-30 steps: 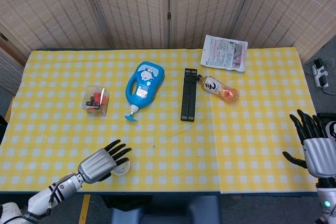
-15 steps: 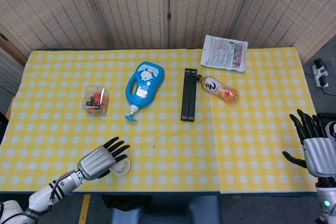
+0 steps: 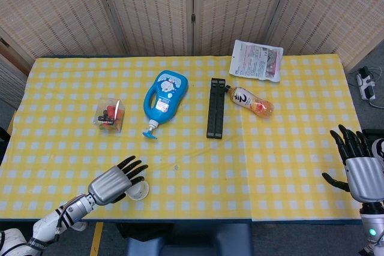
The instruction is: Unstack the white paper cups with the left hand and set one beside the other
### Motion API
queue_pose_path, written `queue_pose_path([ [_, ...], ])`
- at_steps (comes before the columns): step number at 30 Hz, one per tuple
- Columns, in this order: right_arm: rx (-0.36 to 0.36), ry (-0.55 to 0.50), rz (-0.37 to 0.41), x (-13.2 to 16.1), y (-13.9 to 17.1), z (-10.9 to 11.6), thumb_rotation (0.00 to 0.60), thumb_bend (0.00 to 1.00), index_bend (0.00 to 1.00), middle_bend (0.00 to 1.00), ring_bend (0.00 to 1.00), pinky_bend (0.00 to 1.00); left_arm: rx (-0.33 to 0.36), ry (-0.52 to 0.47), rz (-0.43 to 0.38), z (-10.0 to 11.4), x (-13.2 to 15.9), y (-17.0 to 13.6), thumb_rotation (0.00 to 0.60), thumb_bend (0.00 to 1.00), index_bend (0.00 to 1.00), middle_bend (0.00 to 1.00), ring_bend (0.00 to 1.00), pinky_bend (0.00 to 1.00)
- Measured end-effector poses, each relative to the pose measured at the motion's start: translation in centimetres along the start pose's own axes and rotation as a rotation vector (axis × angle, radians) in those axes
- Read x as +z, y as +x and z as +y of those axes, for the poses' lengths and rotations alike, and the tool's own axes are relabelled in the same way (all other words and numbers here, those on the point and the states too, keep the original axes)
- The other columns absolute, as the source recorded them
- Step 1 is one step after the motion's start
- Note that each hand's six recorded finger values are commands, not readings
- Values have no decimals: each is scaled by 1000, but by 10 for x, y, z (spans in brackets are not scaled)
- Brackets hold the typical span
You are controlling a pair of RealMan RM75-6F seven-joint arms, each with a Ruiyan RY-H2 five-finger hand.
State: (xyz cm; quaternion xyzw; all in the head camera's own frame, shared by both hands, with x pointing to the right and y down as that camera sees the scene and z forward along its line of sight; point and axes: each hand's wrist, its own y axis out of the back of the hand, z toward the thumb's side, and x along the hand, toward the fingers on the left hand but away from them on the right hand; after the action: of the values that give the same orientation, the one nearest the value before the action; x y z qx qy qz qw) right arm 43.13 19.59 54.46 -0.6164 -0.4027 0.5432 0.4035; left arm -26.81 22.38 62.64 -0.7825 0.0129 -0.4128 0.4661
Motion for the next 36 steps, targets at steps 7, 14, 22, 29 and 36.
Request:
queue_pose_path([
  [7,1,-1,-1,1,0,0,600,145,0,0,54,0,7,0,6,0,-2,-1,600,387,309,96,62,0],
  [14,0,0,0,2,-1,1,600,145,0,0,54,0,18,-9,9,-1,-2,-1,600,388,342,112,78,0],
  [22,1,1,1,2,-1,1,600,145,0,0,54,0,34,-23,15,1,-4,-3,600,436,383,136,93,0],
  [29,0,0,2,3,-2,2,600,146,0,0,54,0,52,-29,12,10,-5,-8,600,445,385,139,94,0],
  [36,-3,-2,0,1,-2,3,600,145,0,0,54,0,94,-60,19,33,-8,-19,600,445,385,141,94,0],
])
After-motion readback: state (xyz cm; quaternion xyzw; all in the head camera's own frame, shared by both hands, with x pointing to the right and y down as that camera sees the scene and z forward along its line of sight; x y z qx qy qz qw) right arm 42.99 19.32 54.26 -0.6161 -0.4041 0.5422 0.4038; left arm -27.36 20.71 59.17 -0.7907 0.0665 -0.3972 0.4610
